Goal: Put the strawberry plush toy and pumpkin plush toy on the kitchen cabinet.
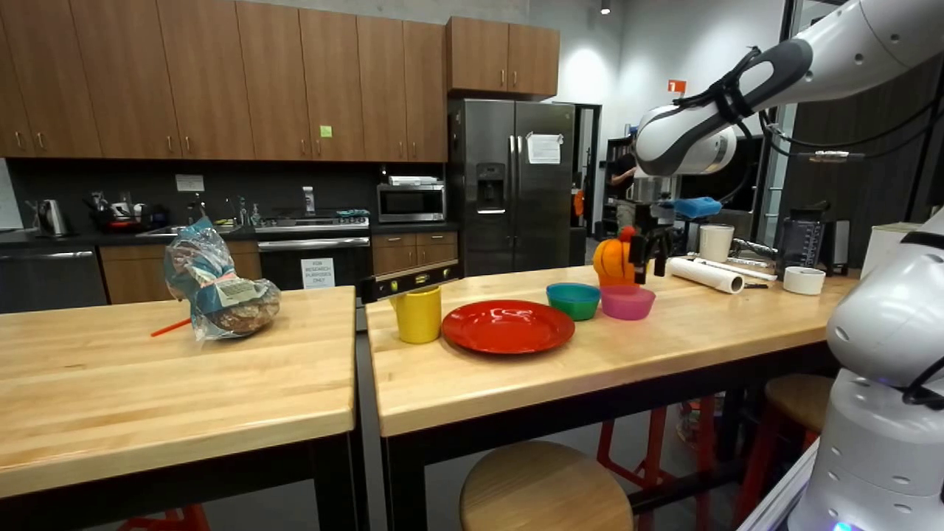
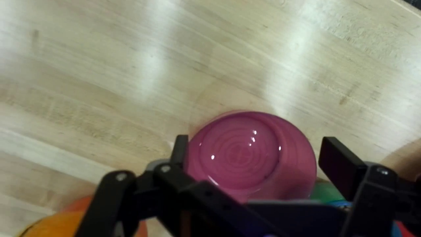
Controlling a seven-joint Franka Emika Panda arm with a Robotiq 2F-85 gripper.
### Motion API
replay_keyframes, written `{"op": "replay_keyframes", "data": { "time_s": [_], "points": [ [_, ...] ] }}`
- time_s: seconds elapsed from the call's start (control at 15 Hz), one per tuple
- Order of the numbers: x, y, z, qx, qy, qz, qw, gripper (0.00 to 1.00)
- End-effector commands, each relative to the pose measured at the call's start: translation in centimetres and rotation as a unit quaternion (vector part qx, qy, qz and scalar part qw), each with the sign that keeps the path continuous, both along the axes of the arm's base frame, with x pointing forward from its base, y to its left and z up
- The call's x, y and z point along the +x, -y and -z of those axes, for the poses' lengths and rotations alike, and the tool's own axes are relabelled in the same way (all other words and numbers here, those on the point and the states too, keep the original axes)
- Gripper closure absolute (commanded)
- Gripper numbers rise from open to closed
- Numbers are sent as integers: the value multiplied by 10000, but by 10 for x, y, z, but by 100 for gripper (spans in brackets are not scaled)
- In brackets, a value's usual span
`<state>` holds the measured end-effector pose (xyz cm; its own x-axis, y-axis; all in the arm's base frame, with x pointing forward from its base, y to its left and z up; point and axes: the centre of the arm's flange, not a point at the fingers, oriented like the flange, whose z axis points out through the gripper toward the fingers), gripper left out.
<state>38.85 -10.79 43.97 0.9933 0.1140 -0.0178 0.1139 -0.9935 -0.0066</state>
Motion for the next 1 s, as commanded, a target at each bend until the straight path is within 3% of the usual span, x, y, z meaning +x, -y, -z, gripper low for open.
{"op": "replay_keyframes", "data": {
  "time_s": [0.0, 0.33, 0.53, 0.93],
  "points": [
    [15, 25, -22, -298, 258, 87, 9992, 0],
    [28, 56, -48, -467, 909, 404, 9939, 0],
    [37, 69, -56, -549, 1438, 711, 9855, 0],
    [54, 76, -55, -674, 1896, 950, 9749, 0]
  ]
}}
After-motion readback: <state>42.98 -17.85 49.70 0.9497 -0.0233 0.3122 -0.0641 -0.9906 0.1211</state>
